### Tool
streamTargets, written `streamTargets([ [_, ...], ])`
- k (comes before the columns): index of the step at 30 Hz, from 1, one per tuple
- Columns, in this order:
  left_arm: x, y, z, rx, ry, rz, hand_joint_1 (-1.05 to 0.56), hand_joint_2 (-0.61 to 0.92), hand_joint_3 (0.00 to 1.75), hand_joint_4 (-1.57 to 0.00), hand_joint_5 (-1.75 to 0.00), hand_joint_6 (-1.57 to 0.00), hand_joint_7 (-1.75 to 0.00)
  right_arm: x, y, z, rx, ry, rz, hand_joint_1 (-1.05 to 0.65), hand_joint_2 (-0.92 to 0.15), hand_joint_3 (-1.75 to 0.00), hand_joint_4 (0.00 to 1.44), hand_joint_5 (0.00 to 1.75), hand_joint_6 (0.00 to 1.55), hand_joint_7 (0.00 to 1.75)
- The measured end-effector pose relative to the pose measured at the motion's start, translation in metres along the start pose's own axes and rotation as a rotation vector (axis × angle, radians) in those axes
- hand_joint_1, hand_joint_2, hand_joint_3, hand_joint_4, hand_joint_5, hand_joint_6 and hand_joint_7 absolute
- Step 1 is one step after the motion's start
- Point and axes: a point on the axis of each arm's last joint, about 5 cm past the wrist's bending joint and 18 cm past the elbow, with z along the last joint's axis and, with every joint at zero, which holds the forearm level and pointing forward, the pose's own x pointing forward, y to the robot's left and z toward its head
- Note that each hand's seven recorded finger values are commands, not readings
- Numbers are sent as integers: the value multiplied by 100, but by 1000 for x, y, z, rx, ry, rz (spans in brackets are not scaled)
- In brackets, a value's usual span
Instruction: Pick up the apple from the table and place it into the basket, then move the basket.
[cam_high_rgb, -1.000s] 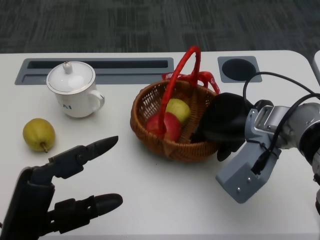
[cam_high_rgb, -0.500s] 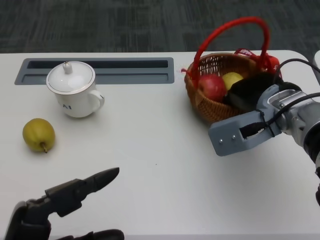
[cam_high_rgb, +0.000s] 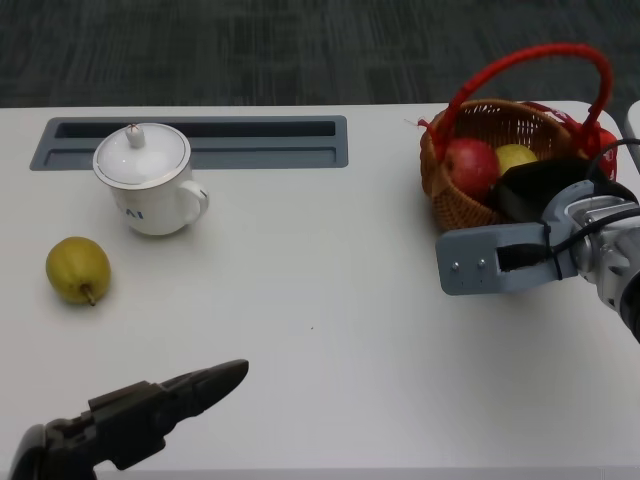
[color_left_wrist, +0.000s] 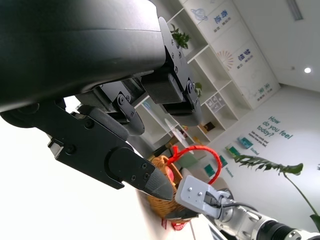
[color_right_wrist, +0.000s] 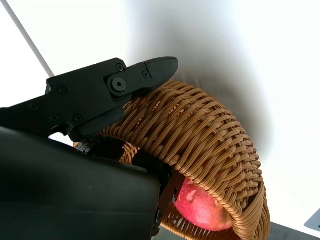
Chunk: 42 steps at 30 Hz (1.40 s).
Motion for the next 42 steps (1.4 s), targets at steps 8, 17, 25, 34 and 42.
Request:
streamTargets([
  [8, 15, 1, -7, 7, -24, -22, -37, 73, 0, -92, -1, -84, -1, 0, 0, 4, 15, -63, 5, -89, -83, 0, 28, 0, 32, 0],
  [17, 29, -3, -19, 6, -42, -29, -40, 73, 0, -94, -1, -86, -1, 3, -15, 11, -22, -106, 2, -94, -86, -1, 26, 0, 27, 0],
  [25, 35, -5, -25, 1, -56, -31, -42, 75, 0, -93, 0, -86, 0, 3, -39, 4, -58, -88, -52, -97, -87, -1, 24, 1, 22, 1],
  [34, 45, -5, -28, -1, -82, -30, -39, 74, 0, -96, -1, -86, 0, -3, -52, -23, 9, -64, -107, -95, -84, 0, 30, 2, 30, 2],
  [42, 54, -1, -36, -9, -119, -42, -36, 74, 0, -96, -1, -87, -1, -8, -57, -33, 99, -133, -153, -92, -81, 0, 40, 3, 40, 3],
])
